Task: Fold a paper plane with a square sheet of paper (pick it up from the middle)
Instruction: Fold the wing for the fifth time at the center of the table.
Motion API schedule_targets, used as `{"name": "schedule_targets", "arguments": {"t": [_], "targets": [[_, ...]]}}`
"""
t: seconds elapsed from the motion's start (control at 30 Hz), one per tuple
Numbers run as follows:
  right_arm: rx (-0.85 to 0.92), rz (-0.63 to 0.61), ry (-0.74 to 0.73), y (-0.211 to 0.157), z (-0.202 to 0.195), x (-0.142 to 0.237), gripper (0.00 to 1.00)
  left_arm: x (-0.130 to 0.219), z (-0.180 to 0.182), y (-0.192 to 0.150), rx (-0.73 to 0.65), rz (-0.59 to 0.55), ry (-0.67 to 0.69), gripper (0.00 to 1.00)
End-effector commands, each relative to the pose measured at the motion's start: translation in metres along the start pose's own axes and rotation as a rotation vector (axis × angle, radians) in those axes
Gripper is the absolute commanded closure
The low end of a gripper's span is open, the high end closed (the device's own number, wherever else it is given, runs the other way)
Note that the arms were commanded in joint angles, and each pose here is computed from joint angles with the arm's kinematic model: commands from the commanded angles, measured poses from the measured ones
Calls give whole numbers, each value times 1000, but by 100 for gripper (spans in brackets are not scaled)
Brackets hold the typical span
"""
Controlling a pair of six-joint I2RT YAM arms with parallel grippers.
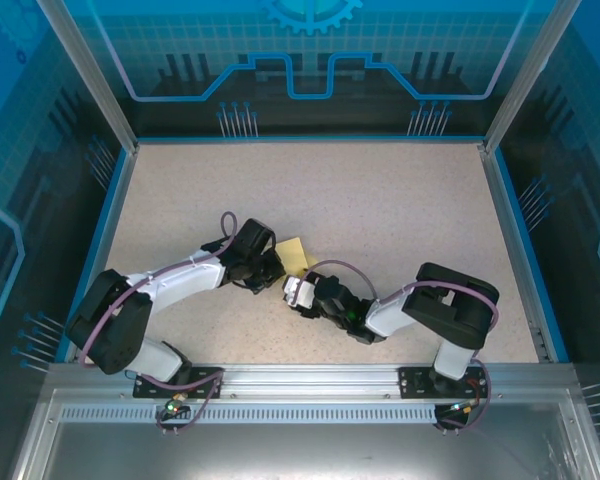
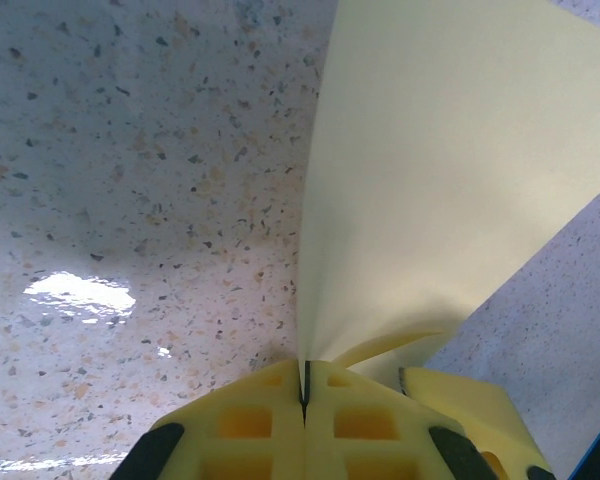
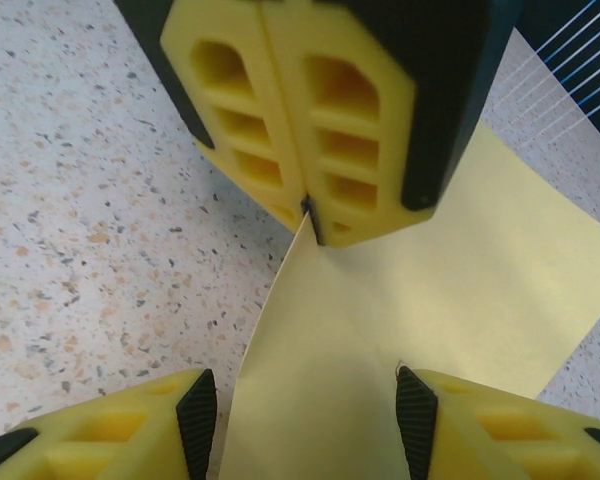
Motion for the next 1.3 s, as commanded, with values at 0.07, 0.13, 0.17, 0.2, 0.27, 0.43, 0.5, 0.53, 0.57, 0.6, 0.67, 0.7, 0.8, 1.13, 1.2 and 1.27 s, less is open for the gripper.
{"name": "schedule_targets", "arguments": {"t": [0.07,0.13,0.17,0.2,0.27,0.43,0.5,0.53,0.57,0.6,0.67,0.7,0.8,1.13,1.2,1.27], "targets": [[13,-13,-56,6,-1,-7,47,10,-6,2,12,-14,-7,100],[18,-18,-61,6,0,-9,46,10,-6,2,17,-12,-13,100],[18,-17,-65,6,0,-10,44,10,-7,2,22,-9,-18,100],[19,-20,-68,6,0,-11,44,9,-6,1,26,-6,-16,100],[19,-27,-67,7,1,-11,43,9,-6,2,34,-8,-16,99],[20,-35,-66,8,1,-13,50,10,-7,3,40,-7,-18,98],[21,-34,-64,8,2,-13,58,10,-6,2,42,-8,-14,97],[20,-33,-64,8,2,-14,62,10,-6,3,44,-10,-15,97],[18,-34,-65,8,1,-14,65,10,-5,3,44,-9,-12,96],[16,-32,-65,8,1,-14,68,10,-5,3,45,-8,-13,95],[11,-29,-65,7,1,-14,73,11,-5,3,46,-7,-14,93],[9,-27,-64,6,1,-13,74,11,-5,3,44,-8,-13,91],[-5,-22,-60,6,-1,-12,80,15,-5,5,43,-17,-15,85],[-169,-3,16,7,-17,-8,100,41,9,25,51,-95,3,59],[-232,-5,51,8,-22,-5,100,48,13,30,53,-114,6,55],[-296,2,92,8,-27,-3,100,54,18,35,54,-134,3,50]]}}
Point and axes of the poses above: each hand's point on the last joint's axis, 136 mm out from that joint toward the fingers, its own x axis back along the fingers, its own z axis along the line the jaws close on, y = z × x, the point moved 6 cm from there along x, back along the fingers, and after that the axes turned 1 degree about -x, right-handed, at the moved point
